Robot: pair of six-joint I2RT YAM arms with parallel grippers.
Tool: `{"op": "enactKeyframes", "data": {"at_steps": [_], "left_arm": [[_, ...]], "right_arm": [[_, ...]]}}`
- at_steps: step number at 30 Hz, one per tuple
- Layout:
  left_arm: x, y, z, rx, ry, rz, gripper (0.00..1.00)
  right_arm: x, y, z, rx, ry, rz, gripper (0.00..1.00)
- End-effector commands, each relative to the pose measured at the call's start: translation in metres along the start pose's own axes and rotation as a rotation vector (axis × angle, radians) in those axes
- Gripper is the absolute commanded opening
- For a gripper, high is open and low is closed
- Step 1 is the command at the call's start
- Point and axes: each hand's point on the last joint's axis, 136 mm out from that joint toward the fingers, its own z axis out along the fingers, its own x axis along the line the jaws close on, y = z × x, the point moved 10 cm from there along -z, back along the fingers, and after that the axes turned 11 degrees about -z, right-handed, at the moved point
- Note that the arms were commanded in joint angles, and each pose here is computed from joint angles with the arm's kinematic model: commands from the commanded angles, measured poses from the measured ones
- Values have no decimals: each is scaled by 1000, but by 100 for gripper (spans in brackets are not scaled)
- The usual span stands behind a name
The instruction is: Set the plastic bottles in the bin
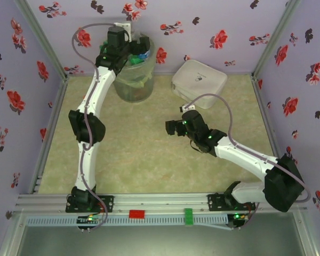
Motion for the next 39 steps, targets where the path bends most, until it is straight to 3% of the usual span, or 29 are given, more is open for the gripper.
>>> {"op": "enactKeyframes", "data": {"at_steps": [1,8,15,22,29,39], "left_arm": [[-13,40,-53,-94,22,30,100],[-19,47,-88,-148,-12,-8,100],[-24,38,-88,-90,-83,-105,100],[-33,-4,-92,33,-99,-143,100],[-19,-35,-73,31,-71,-193,100],[-27,-8,-93,-65,-66,-111,100]], "right_arm": [[-1,11,-1,-43,-20,-7,100],[-1,12,1,-48,-12,-13,100],[-2,13,-2,-46,-23,-21,100],[-3,11,-4,-45,-29,-20,100],[-3,22,-8,-36,-21,-46,100],[-9,28,-13,-36,-44,-89,100]]}}
